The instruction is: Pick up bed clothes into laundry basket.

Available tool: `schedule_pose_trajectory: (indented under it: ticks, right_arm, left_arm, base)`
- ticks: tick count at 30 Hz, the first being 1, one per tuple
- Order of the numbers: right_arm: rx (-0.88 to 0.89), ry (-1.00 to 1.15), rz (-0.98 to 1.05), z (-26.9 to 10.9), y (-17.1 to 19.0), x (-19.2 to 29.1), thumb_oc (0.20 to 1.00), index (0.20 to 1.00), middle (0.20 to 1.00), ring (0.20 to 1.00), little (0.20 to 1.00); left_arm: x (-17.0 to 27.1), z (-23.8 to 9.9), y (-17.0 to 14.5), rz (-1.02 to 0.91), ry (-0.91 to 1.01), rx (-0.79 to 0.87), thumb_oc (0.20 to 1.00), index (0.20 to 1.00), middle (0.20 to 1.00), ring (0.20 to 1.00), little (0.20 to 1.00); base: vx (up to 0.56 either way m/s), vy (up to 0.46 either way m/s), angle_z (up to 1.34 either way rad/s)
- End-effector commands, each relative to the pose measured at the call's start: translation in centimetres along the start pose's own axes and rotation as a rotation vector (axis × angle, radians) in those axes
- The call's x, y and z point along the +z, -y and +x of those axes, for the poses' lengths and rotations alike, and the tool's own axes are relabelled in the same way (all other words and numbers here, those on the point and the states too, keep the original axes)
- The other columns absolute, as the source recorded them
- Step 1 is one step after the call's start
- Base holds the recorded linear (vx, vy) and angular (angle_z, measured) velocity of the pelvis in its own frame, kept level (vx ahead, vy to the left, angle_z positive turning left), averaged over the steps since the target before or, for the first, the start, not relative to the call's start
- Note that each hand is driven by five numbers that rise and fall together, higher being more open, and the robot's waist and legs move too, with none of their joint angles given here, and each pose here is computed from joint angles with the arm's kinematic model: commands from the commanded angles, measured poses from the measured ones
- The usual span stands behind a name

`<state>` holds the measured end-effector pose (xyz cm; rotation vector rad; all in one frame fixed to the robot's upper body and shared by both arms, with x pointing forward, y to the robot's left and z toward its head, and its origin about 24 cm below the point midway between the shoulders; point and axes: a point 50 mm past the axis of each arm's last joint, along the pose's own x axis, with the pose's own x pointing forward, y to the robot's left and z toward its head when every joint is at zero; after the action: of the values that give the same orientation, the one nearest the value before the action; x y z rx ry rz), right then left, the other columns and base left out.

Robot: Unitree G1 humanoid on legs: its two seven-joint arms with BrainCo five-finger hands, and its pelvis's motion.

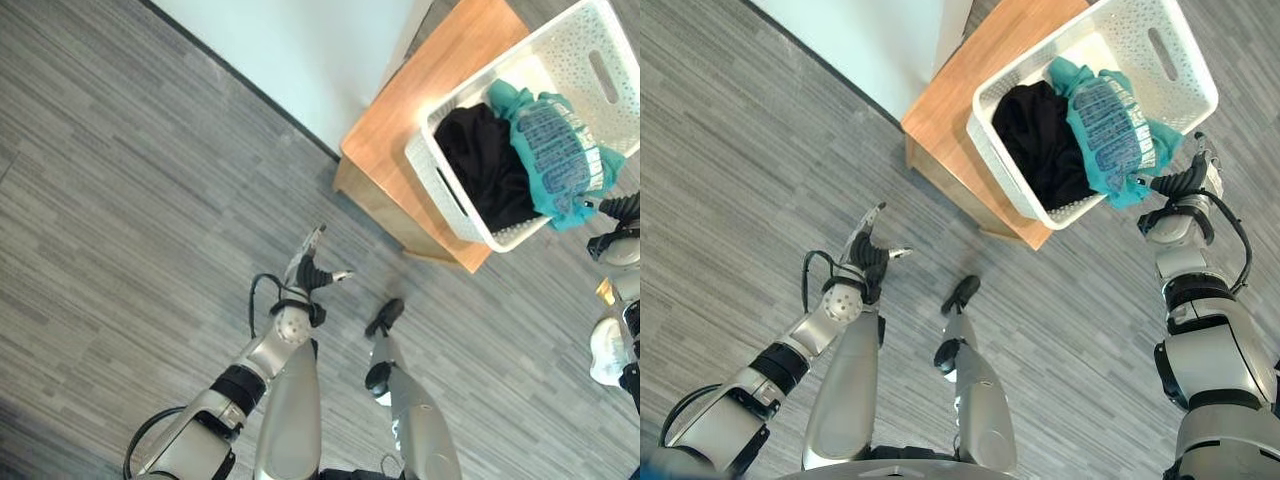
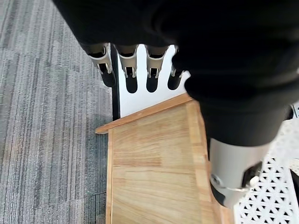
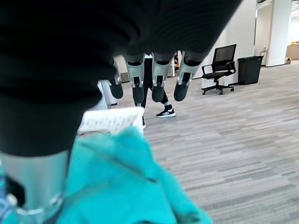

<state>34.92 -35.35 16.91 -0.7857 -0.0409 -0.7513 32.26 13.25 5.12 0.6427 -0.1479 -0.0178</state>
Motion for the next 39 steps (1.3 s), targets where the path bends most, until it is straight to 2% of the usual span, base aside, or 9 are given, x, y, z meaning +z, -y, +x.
schedule_pose_trajectory:
  ticks: [1,2,3,4,5,21,30,35,39]
  right_arm:
    - [-0.125,0.065,0.02,2.1,4.1,2.3,0.545,0.545,0.545,0.545,0.545]
    - [-0.122,0.065,0.028,2.1,4.0,2.3,0.539,0.539,0.539,0.539,0.539]
    - [-0.12,0.066,0.034,2.1,3.9,2.4,0.492,0.492,0.492,0.492,0.492]
    - [-0.117,0.066,0.038,2.0,3.7,2.4,0.319,0.319,0.319,0.319,0.319]
    - [-0.117,0.066,0.038,2.0,3.7,2.4,0.2,0.2,0.2,0.2,0.2]
    - [-0.124,0.187,0.04,1.9,3.6,5.0,0.2,0.2,0.2,0.2,0.2]
    - [-0.181,0.243,0.054,2.9,5.4,8.0,0.2,0.2,0.2,0.2,0.2]
    - [-0.203,0.204,0.06,3.6,6.4,8.3,0.2,0.2,0.2,0.2,0.2]
    - [-0.261,0.183,0.087,4.5,8.5,9.3,0.2,0.2,0.2,0.2,0.2]
  left_arm:
    - [2.1,0.0,0.4,-0.085,0.107,0.009,1.0,1.0,1.0,1.0,1.0]
    - [2.1,0.0,0.3,-0.086,0.105,0.01,1.0,1.0,1.0,1.0,1.0]
    - [2.0,0.0,0.3,-0.085,0.104,0.012,1.0,1.0,1.0,1.0,1.0]
    - [1.9,-0.1,0.3,-0.085,0.101,0.013,1.0,1.0,1.0,1.0,1.0]
    - [1.9,-0.1,0.3,-0.085,0.101,0.013,1.0,1.0,1.0,1.0,1.0]
    - [0.2,-1.1,-0.7,-0.075,0.054,0.017,1.0,1.0,1.0,1.0,1.0]
    - [-0.1,-1.0,-1.1,-0.06,0.051,0.017,1.0,1.0,1.0,1.0,1.0]
    - [0.2,-0.9,-1.1,-0.056,0.063,0.013,1.0,1.0,1.0,1.0,1.0]
    - [0.6,-0.6,-0.9,-0.057,0.079,0.01,1.0,1.0,1.0,1.0,1.0]
  base:
    - [0.02,-0.004,0.04]
    - [0.03,0.001,0.06]
    - [0.02,-0.001,0.08]
    - [0.02,-0.002,0.1]
    - [0.01,0.004,0.14]
    - [0.01,0.003,0.0]
    - [0.01,0.001,0.0]
    - [0.0,0.01,0.03]
    - [0.0,0.0,0.0]
